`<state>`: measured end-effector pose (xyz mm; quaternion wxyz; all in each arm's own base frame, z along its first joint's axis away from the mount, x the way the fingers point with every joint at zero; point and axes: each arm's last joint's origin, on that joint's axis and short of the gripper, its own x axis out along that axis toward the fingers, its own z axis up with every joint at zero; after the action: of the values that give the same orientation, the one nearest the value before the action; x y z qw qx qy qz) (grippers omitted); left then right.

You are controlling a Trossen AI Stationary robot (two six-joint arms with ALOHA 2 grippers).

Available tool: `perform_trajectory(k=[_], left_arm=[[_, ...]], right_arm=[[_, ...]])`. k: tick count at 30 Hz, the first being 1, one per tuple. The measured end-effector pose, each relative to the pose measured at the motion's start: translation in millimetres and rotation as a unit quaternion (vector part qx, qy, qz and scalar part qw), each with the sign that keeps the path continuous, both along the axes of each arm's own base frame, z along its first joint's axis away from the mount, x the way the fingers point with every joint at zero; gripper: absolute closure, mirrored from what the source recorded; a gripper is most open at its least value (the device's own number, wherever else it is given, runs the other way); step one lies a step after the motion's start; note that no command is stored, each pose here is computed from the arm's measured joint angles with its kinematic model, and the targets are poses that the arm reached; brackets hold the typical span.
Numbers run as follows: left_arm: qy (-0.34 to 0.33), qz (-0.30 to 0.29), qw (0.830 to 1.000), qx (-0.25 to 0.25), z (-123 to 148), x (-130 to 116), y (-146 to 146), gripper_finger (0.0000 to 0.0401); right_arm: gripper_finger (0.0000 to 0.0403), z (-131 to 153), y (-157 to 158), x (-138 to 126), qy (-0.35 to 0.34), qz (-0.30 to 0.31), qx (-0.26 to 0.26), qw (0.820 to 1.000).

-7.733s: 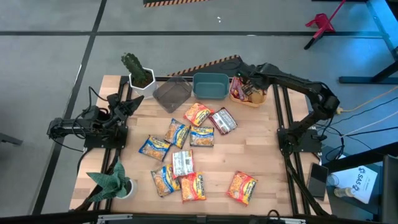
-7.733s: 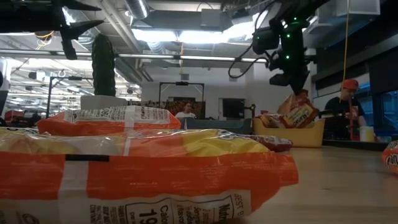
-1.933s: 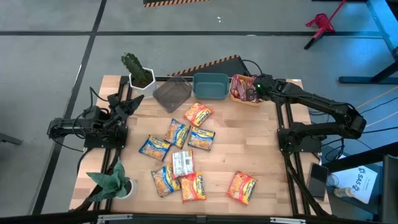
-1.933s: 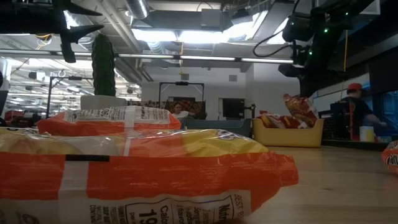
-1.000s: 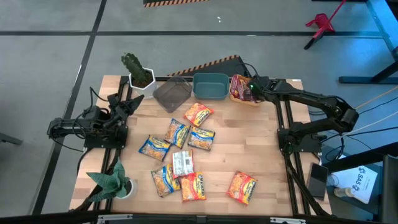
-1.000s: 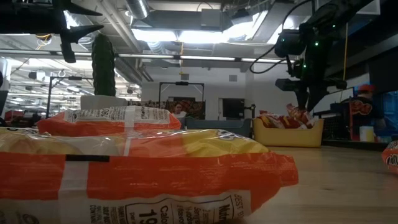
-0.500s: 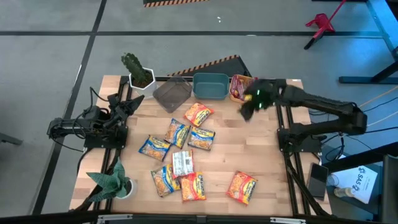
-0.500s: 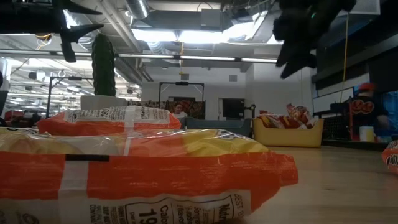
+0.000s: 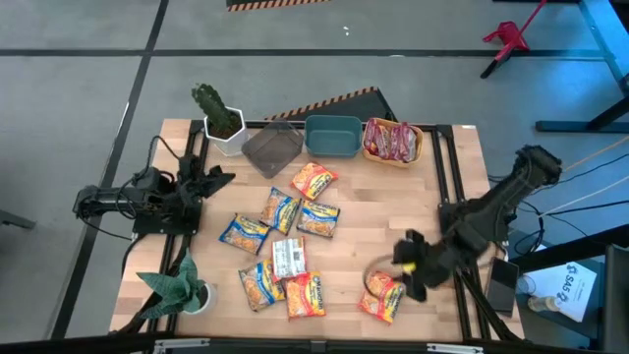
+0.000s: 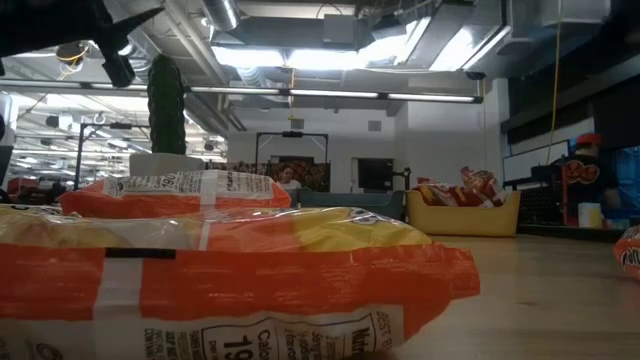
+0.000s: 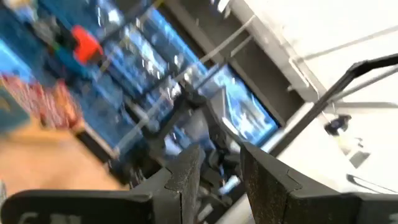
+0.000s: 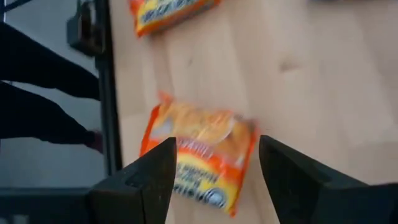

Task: Sort Maruchan noodles
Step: Put the orange noodle pack into the blue bin

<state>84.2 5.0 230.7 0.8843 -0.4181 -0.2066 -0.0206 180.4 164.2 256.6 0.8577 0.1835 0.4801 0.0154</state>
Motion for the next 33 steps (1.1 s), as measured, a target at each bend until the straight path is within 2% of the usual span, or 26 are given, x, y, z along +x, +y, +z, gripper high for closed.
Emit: perform_trajectory(k=[3,6,10,14,20,23,26,29,33], left_arm=[[0.029,-0.016,0.999,-0.009,5.9,3.0,-0.6,0.0291],[0.094,-0.027,0.995,-0.007,17.7,8.7,-1.3,0.0291],[0.153,-0.042,0.987,-0.006,41.5,27.2,-2.2,0.0291],[0.214,-0.087,0.973,0.002,61.6,59.7,-9.2,0.0291],[0.306,-0.144,0.941,0.015,65.5,126.0,-34.7,0.0291],[0.337,-0.163,0.927,0.036,62.8,156.1,-49.4,0.0291],[0.354,-0.17,0.917,0.074,60.6,181.6,-62.9,0.0291],[0.346,-0.167,0.917,0.11,60.0,204.3,-75.0,0.0291],[0.353,-0.167,0.911,0.132,53.6,231.2,-87.3,0.0291]], right_arm=[[0.0189,-7.3,18.7,-13.3,0.013,0.012,-0.004,1.0],[0.0189,-14.2,33.1,-23.0,0.026,0.026,-0.003,0.999],[0.0189,-18.8,46.7,-34.0,0.033,0.045,0.002,0.998],[0.0189,-22.6,56.4,-44.8,0.04,0.06,0.001,0.997],[0.0189,-33.6,69.8,-56.5,0.052,0.045,-0.002,0.998],[0.0189,-42.3,74.8,-57.0,0.041,0.043,-0.03,0.998],[0.0189,-52.9,78.8,-52.7,0.023,0.074,-0.079,0.994],[0.0189,-63.2,82.3,-47.5,0.015,0.119,-0.123,0.985],[0.0189,-81.0,85.9,-42.9,0.039,0.158,-0.163,0.973]])
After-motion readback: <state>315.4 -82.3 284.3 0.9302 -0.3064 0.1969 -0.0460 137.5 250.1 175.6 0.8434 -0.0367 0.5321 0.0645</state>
